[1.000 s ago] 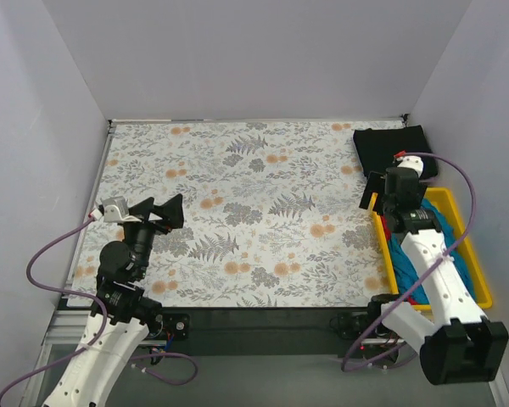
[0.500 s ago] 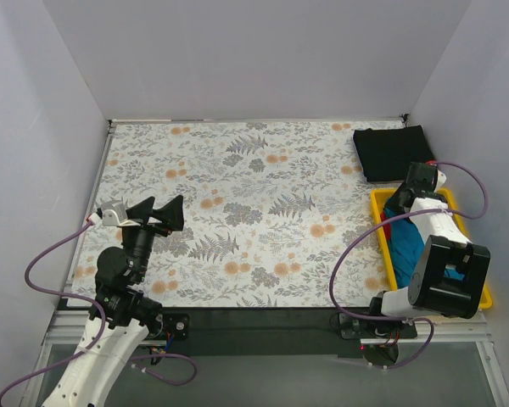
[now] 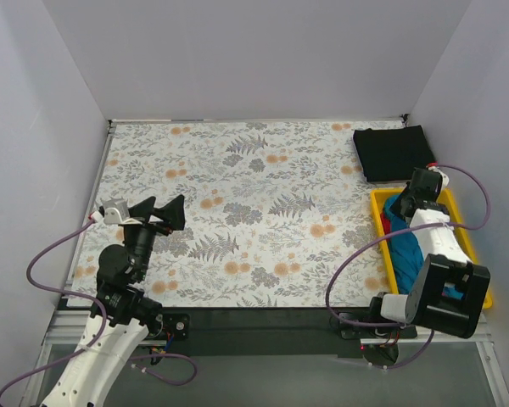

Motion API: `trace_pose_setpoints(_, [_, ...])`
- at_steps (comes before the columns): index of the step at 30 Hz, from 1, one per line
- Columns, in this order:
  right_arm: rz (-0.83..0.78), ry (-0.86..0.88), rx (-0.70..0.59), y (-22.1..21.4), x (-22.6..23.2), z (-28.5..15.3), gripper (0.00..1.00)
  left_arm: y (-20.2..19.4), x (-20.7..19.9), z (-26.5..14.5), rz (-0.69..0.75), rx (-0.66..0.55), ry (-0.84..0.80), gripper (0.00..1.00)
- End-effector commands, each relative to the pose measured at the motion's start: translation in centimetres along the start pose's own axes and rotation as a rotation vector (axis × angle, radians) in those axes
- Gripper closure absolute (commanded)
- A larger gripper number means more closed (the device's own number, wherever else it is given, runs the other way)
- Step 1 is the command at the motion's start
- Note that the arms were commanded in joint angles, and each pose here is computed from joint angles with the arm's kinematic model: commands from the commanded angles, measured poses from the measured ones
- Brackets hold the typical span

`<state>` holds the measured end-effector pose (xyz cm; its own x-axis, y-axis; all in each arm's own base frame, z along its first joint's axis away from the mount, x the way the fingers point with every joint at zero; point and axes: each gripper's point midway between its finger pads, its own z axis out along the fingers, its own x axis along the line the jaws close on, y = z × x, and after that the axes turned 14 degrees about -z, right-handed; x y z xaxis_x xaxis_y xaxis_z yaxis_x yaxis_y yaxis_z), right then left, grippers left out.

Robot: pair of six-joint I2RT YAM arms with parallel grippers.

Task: Fold and stack the t-shirts
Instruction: Grab the tshirt from the pile, then move the tshirt to the center of the board

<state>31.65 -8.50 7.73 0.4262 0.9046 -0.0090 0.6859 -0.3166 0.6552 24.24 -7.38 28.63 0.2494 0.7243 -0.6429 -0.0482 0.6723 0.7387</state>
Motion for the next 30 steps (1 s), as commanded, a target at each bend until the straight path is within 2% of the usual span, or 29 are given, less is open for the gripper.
trace_pose_setpoints(1, [-0.017, 0.103, -0.219, 6.0, 1.6, -4.4, 0.99, -0.7, 0.0, 0.2, 0.019, 0.022, -0.009, 0.02])
trace_pose_setpoints(3, [-0.046, 0.187, -0.301, 9.3, 3.5, -7.3, 0.99, -0.8, 0.1, 0.3, 0.021, 0.024, -0.007, 0.02])
trace_pose_setpoints(5, [-0.114, 0.279, -0.311, 10.1, 6.3, -9.6, 0.99, -0.8, 0.1, 0.3, 0.021, 0.027, -0.007, 0.02])
trace_pose_setpoints(6, [-0.137, 0.32, -0.373, 12.4, 7.7, -11.9, 0.99, -0.9, 0.2, 0.4, 0.022, 0.03, -0.005, 0.02])
trace_pose_setpoints(7, [-0.166, 0.355, -0.382, 12.7, 9.1, -13.2, 0.99, -0.9, 0.2, 0.4, 0.023, 0.03, -0.003, 0.02])
trace_pose_setpoints(8, [-0.245, 0.438, -0.416, 12.8, 12.5, -15.5, 0.99, -1.1, 0.2, 0.5, 0.023, 0.035, -0.003, 0.02])
trace_pose_setpoints(10, [-0.3, 0.53, -0.509, 14.8, 16.2, -20.3, 0.99, -1.3, 0.4, 0.6, 0.027, 0.041, 0.003, 0.02])
trace_pose_setpoints(12, [-0.399, 0.69, -0.536, 13.6, 21.6, -24.4, 0.99, -1.3, 0.4, 0.6, 0.027, 0.043, 0.005, 0.02])
trace_pose_setpoints(13, [-0.44, 0.796, -0.594, 13.6, 24.5, -28.7, 0.99, -1.3, 0.4, 0.6, 0.029, 0.044, 0.006, 0.02])
trace_pose_setpoints(15, [-0.519, 0.879, -0.627, 12.9, 27.5, -31.5, 0.99, -1.4, 0.6, 0.7, 0.033, 0.049, 0.015, 0.02])
trace_pose_setpoints(16, [-0.549, 0.948, -0.657, 12.2, 29.1, -34.3, 0.99, -1.4, 0.6, 0.7, 0.033, 0.049, 0.017, 0.02])
trace_pose_setpoints(19, [-0.62, 1.087, -0.676, 10.2, 32.2, -37.3, 0.99, -1.5, 0.7, 0.8, 0.035, 0.055, 0.024, 0.02])
trace_pose_setpoints(22, [-0.638, 1.086, -0.643, 8.4, 33.3, -35.0, 0.99, -1.7, 0.8, 0.8, 0.037, 0.063, 0.026, 0.02])
trace_pose_setpoints(25, [-0.682, 1.001, -0.534, 5.0, 33.6, -29.6, 0.99, -2.0, 1.0, 0.9, 0.039, 0.075, 0.033, 0.02])
trace_pose_setpoints(27, [-0.706, 0.903, -0.439, 2.4, 32.8, -24.8, 0.94, -2.3, 1.2, 1.0, 0.043, 0.086, 0.043, 0.02])
trace_pose_setpoints(28, [-0.704, 0.866, -0.413, 1.9, 32.2, -23.2, 0.87, -2.3, 1.1, 1.0, 0.042, 0.092, 0.043, 0.02])
trace_pose_setpoints(29, [-0.704, 0.809, -0.391, 1.4, 31.5, -21.5, 0.67, -2.5, 1.3, 1.0, 0.043, 0.1, 0.052, 0.02])
trace_pose_setpoints(30, [-0.711, 0.76, -0.354, 0.3, 30.4, -19.6, 0.6, -2.6, 1.4, 0.9, 0.04, 0.106, 0.056, 0.02])
